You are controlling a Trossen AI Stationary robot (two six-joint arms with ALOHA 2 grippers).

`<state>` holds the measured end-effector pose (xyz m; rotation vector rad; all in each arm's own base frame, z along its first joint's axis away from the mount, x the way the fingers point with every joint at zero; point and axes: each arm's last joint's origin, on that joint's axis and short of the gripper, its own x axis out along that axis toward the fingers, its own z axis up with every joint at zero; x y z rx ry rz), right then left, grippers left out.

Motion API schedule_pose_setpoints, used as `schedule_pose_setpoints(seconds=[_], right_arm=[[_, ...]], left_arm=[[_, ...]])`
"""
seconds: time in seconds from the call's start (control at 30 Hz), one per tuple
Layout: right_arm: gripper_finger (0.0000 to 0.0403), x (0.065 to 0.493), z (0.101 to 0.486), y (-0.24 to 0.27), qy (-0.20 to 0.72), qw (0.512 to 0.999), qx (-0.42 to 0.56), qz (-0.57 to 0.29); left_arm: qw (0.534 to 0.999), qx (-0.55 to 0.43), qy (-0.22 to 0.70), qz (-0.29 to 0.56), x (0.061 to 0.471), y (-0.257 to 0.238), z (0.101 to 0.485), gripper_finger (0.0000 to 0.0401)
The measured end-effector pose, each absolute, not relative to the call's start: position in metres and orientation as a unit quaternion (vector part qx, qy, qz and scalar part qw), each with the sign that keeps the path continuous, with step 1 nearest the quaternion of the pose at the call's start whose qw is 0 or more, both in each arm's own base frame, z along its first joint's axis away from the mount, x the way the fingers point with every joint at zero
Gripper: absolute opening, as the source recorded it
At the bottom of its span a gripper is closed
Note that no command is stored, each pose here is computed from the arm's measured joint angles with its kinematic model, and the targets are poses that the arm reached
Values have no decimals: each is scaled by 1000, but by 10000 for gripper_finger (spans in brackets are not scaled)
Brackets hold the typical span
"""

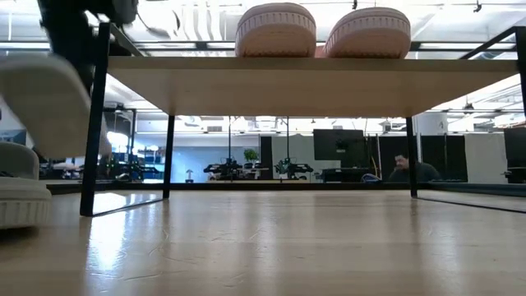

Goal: Pick and place slides into the shelf
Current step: Put the top gray slide under the shelf

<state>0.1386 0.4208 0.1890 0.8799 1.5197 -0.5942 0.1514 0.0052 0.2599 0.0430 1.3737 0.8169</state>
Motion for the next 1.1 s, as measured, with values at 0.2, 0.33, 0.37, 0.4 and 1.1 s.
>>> schedule_pose_setpoints(seconds=[0.2, 0.33, 0.37, 0.4, 1.1], right_arm=[[208, 139, 189, 421, 655, 599, 381, -257], [208, 141, 189, 420, 651, 594, 390, -266], [208, 141, 189, 420, 649, 592, 394, -270], [208, 143, 189, 420, 643, 592, 401, -276], [208, 174, 192, 433, 579, 642, 473, -171]], left_arm=[[761, -47, 530, 373, 143, 2, 315, 1], [829, -108, 430, 341, 148, -2, 358, 1], [845, -116, 407, 327, 149, -4, 368, 1], [859, -122, 387, 313, 151, -6, 377, 0], [962, -129, 234, -56, 210, -164, 434, 0]])
